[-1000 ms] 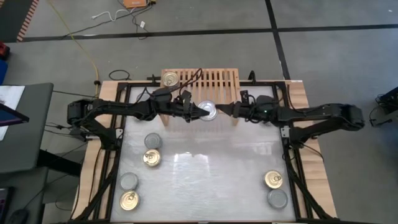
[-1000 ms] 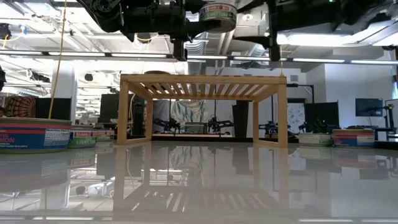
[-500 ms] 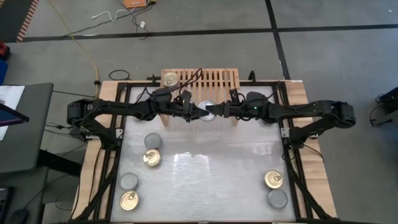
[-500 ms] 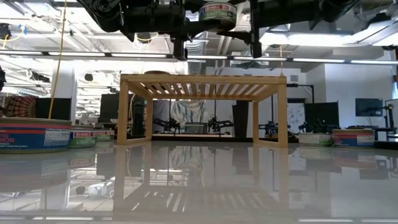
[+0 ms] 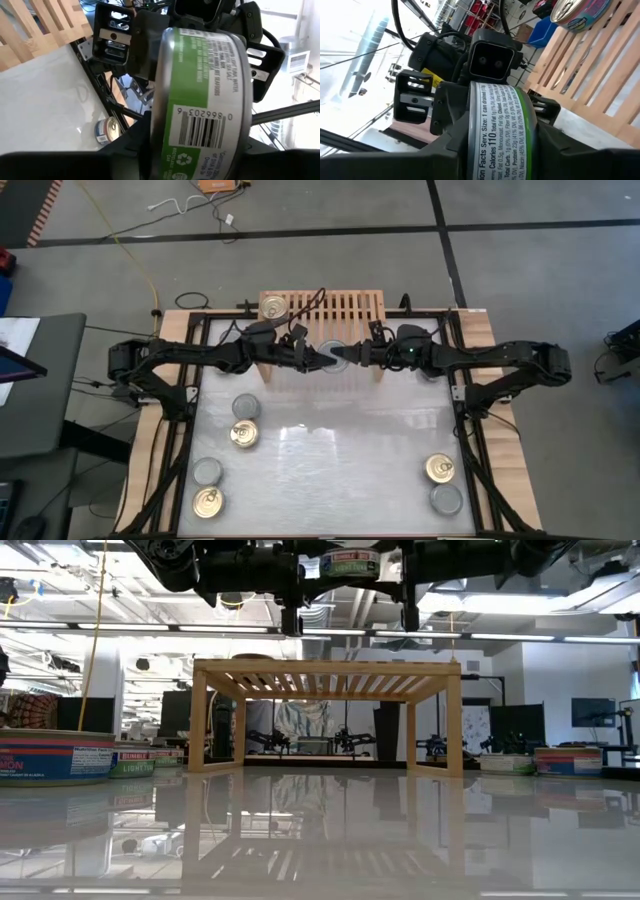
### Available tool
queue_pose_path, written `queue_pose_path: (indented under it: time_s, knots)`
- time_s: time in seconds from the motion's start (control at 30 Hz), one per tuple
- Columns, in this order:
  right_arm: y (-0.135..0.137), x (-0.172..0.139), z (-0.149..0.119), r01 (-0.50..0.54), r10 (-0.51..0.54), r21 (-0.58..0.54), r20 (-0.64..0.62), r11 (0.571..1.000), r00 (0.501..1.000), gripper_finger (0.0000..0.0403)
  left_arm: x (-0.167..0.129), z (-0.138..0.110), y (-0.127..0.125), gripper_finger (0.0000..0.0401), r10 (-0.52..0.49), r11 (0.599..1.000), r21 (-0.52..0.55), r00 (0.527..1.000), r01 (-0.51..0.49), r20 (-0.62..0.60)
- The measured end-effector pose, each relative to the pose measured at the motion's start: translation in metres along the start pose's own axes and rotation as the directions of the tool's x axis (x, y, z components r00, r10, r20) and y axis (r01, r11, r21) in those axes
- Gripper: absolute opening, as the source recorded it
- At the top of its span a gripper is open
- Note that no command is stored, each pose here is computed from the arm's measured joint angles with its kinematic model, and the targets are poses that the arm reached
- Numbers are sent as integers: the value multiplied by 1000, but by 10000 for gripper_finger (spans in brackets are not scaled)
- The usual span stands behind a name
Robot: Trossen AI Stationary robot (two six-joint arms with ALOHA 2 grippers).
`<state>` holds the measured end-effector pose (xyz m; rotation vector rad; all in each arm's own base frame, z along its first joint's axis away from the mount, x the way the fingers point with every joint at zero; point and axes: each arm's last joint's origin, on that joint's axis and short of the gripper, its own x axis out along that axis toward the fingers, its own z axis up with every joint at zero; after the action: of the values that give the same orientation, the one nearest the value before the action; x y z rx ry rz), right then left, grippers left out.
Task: Stack canned seafood by type on shelf
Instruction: Put the green tuna can on the shelf
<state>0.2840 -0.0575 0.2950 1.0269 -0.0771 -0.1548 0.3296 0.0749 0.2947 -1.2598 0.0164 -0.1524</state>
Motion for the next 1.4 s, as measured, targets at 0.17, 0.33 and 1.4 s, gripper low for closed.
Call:
queue_pose_path:
  time_s: [0.17, 0.33, 1.4]
  knots:
    - [0, 0, 0, 4, -4, -20, -1, 1000, 1000, 174, 0, 0, 1, 145, 6, 1000, 5, 1000, -6, 0]
    - [0, 0, 0, 1, -1, -23, -5, 1000, 1000, 164, 0, -1, 0, 145, 6, 999, 36, 1000, -6, -2]
    - [-12, -1, 7, 56, -57, -36, -36, 998, 998, 166, 0, -3, 10, 174, 112, 994, 1, 994, -112, 10]
